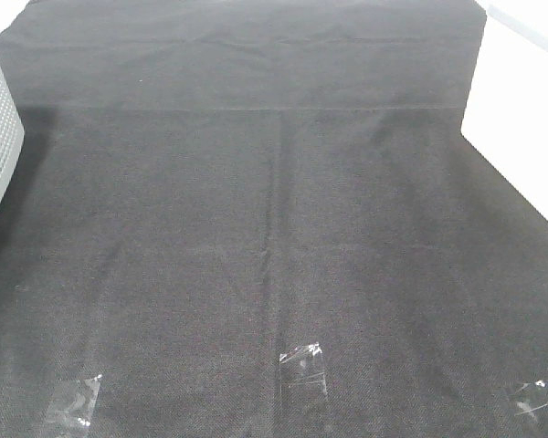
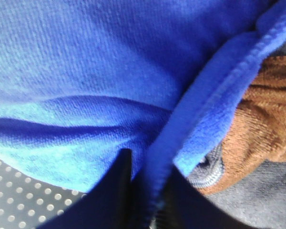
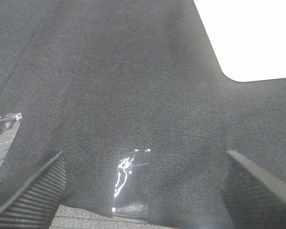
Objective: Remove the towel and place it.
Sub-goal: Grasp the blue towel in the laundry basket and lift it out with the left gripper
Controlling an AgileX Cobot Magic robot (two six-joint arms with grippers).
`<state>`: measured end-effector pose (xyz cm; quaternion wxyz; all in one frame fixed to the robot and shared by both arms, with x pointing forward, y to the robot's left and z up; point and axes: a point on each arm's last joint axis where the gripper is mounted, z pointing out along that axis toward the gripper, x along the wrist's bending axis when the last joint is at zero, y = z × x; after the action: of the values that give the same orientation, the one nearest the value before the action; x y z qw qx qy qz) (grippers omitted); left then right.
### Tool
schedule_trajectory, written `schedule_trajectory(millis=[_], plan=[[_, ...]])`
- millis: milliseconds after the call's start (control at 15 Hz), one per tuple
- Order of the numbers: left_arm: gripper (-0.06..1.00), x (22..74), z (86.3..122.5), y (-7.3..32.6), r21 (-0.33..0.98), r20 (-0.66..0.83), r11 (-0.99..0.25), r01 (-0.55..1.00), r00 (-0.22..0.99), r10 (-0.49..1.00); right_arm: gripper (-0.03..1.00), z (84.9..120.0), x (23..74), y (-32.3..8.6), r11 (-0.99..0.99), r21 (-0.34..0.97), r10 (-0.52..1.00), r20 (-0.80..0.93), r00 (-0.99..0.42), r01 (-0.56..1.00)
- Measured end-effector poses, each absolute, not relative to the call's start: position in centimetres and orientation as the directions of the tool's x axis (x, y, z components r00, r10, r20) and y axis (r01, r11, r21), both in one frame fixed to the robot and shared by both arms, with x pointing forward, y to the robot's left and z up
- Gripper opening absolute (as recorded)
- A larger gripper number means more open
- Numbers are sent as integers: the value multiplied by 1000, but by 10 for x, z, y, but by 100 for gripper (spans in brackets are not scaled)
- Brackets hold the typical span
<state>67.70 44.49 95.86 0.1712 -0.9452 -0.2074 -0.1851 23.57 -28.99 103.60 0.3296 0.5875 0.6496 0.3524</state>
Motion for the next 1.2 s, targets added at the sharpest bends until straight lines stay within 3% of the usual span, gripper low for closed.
schedule_trajectory(millis=[67,333,667,1200], plan=[[1,676,960,446,-269,414,-850,452,851,322,83,1036,236,-290,61,845,996,-14,-92,531],[0,669,985,448,-287,432,-818,499,829,354,83,1036,236,-290,61,845,996,-14,-92,531],[0,642,1076,434,-110,609,-744,659,636,474,83,1036,236,-290,61,845,996,-14,-92,531],[0,577,1190,411,103,777,-735,670,406,480,83,1036,236,-290,61,845,996,-14,-92,531]])
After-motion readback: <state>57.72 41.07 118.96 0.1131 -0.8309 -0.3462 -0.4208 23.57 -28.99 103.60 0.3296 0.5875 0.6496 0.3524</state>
